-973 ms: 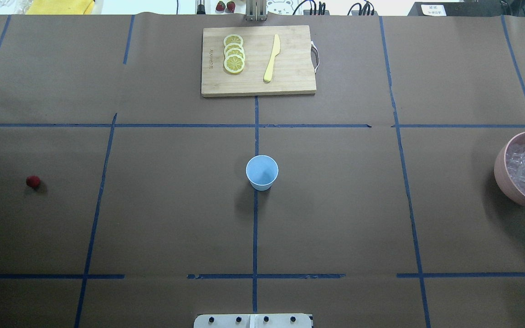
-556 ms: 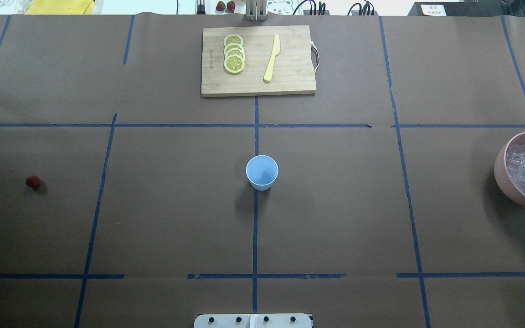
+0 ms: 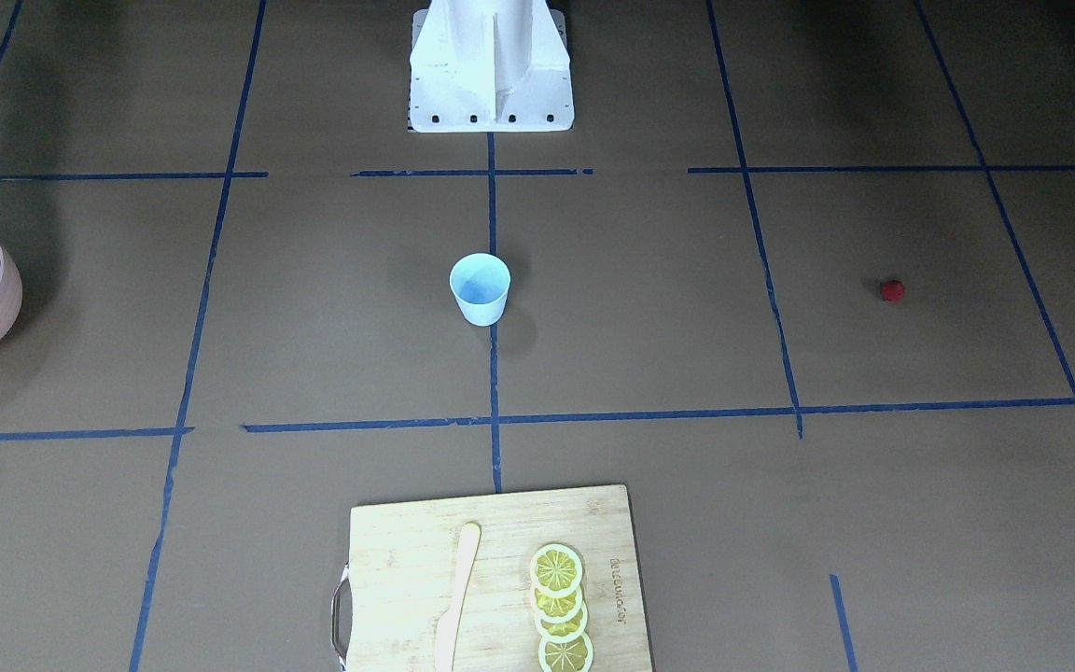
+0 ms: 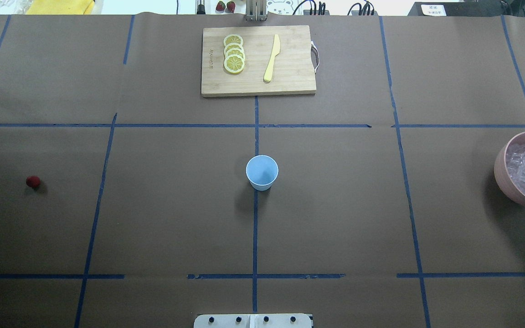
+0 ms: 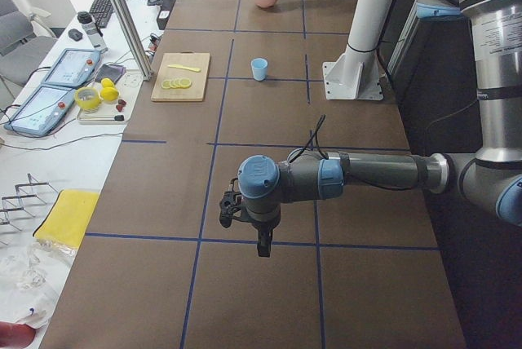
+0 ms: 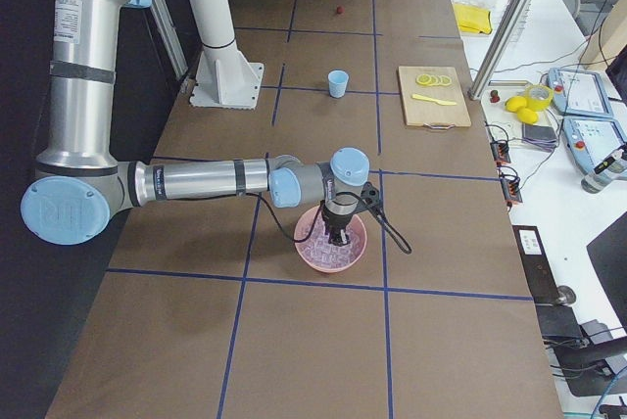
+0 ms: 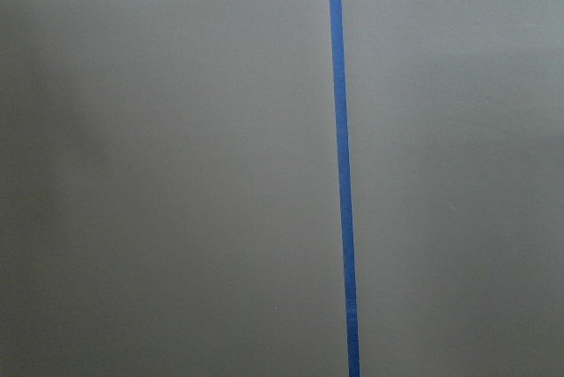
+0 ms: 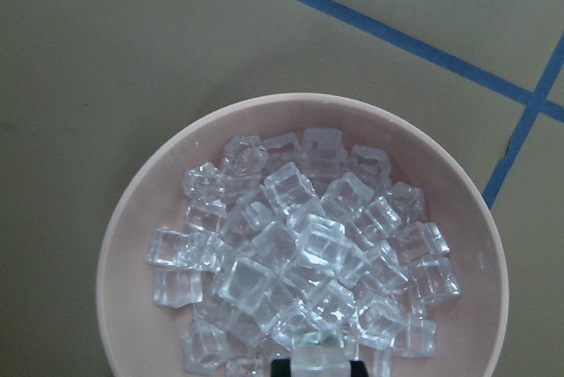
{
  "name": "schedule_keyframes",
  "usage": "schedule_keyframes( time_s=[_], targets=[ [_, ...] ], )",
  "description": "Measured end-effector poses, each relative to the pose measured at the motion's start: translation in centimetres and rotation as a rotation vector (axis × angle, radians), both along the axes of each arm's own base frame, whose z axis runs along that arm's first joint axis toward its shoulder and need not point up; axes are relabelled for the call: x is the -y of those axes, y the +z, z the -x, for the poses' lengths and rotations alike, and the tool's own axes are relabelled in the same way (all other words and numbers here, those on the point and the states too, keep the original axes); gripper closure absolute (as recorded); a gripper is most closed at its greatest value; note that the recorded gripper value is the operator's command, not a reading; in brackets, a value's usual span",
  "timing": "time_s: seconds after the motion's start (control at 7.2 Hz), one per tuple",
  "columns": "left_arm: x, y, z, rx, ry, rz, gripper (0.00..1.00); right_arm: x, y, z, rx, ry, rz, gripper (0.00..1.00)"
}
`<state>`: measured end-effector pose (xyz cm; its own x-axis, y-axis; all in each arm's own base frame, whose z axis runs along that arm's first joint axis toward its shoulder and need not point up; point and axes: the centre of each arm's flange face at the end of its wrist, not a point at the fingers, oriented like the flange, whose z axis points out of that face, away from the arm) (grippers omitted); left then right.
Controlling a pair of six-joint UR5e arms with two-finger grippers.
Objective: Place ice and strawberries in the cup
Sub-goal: 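Carry the ice cube with the right gripper over the light blue cup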
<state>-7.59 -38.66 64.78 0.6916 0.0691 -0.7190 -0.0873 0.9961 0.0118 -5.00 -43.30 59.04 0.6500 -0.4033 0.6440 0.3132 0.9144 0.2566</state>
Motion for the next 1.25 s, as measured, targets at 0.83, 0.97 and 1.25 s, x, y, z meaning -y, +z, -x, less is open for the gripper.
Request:
schedule_keyframes(
  time_s=[0.83,0.97,1.25],
  targets=[
    [0.1,-0.5,-0.4,-0.064,-0.007,-0.007,0.00,-0.9,-16.8,9.8,0.166,0.211,0.209,0.99],
    [0.1,-0.7,-0.4,-0.065,-0.007,-0.015,0.00,-0.8,-21.0,13.7,0.201,0.240,0.265,0.98],
    [0.3,-1.0,-0.4,-0.064,-0.009,-0.028,0.00,-1.7,-30.1,23.4,0.253,0.304,0.372,0.98]
  ],
)
